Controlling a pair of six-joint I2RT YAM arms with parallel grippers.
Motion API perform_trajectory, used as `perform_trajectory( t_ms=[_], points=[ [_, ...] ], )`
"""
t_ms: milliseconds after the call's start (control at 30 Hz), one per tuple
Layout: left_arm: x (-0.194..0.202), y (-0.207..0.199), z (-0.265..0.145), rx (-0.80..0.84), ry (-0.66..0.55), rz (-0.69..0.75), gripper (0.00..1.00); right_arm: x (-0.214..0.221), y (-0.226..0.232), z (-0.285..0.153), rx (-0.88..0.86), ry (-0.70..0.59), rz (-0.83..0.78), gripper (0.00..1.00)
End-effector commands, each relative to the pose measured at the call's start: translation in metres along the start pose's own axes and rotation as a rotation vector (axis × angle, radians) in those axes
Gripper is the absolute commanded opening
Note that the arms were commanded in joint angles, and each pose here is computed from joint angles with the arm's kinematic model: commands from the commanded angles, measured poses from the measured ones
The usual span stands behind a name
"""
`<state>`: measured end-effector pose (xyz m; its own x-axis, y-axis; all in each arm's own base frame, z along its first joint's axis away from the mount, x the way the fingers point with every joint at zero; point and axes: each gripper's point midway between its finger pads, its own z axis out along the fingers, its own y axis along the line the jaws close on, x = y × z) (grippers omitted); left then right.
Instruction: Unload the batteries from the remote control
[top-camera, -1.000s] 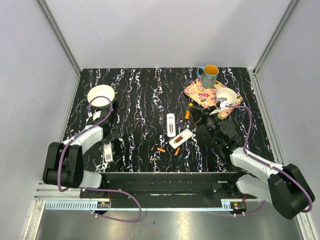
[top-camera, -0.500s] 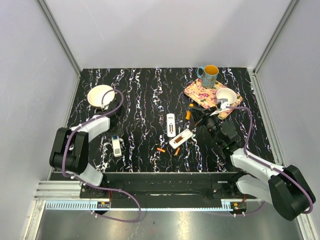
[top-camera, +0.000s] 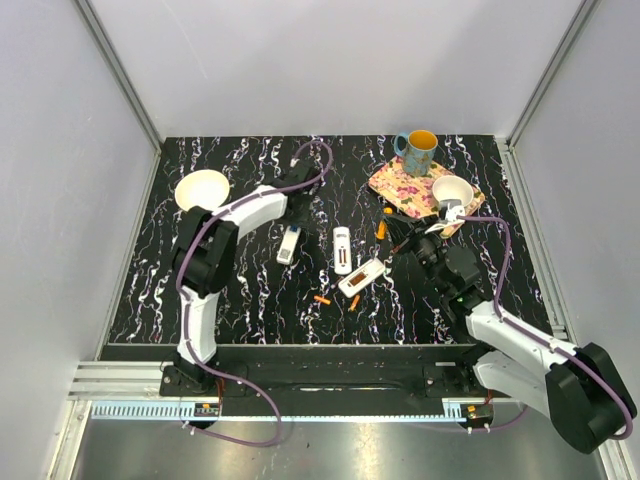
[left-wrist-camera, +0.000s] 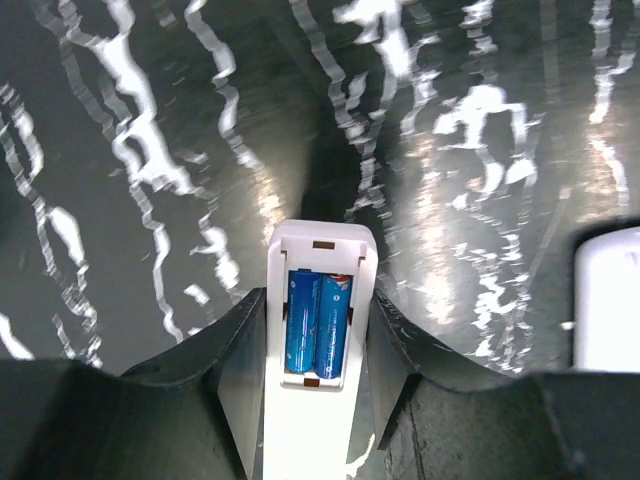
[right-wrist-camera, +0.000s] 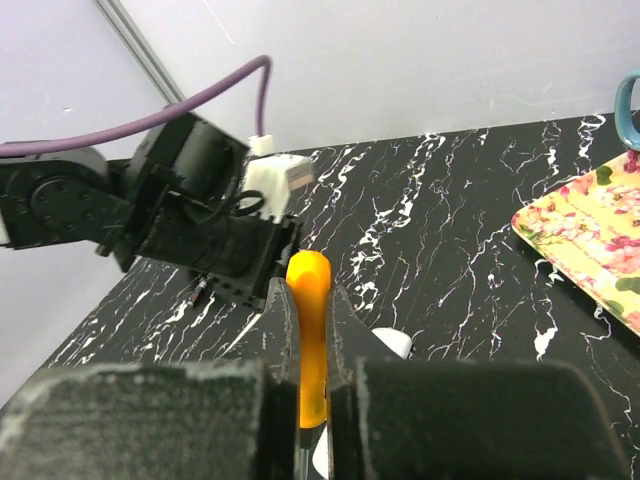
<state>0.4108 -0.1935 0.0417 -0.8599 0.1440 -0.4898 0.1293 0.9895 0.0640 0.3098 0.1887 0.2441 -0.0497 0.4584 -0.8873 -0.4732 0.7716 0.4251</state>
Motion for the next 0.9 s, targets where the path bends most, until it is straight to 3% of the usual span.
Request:
perform_trajectory(
  t_ms=[0,200,233,333,367,467,633,667,733,767,867],
  points=[
    [-0.017,-0.037,0.0,0.07,-0.01,0.17,0.2,-0.009,-0.003,-0.004,0.022,-0.029,-0.027,0.0],
    [-0.004,-0.061,0.008,0.101,0.03,0.268,0.34,-0.006,-0.006,-0.006,0.032,-0.022,-0.03,0.0],
    [-0.002,-0.064,0.006,0.11,0.031,0.276,0.46,-0.006,-0.005,-0.006,0.028,-0.022,-0.028,0.0],
    [0.003,-0.071,0.0,0.134,0.026,0.292,0.61,-0.006,-0.005,-0.005,0.025,-0.019,-0.026,0.0],
    [0.002,-0.072,-0.003,0.138,0.014,0.293,0.71,-0.005,-0.005,-0.005,0.024,-0.017,-0.025,0.0],
    [-0.005,-0.069,-0.019,0.139,-0.039,0.268,0.83,-0.008,-0.002,-0.006,0.016,-0.019,-0.022,0.0],
    [-0.011,-0.052,-0.062,0.143,-0.172,0.184,0.83,-0.009,-0.001,-0.009,0.012,-0.017,-0.02,0.0],
    [0.005,-0.048,-0.062,0.145,-0.156,0.179,0.82,-0.008,0.0,-0.009,0.011,-0.013,-0.022,0.0],
    [0.0,-0.049,-0.088,0.187,-0.233,0.144,0.77,-0.007,-0.001,-0.009,0.011,-0.008,-0.02,0.0],
    [0.01,-0.045,-0.096,0.197,-0.242,0.126,0.74,-0.006,-0.001,-0.009,0.011,-0.005,-0.021,0.0],
    [0.031,-0.052,-0.104,0.259,-0.235,0.106,0.49,-0.002,-0.001,-0.007,0.006,0.004,-0.017,0.0]
  ],
)
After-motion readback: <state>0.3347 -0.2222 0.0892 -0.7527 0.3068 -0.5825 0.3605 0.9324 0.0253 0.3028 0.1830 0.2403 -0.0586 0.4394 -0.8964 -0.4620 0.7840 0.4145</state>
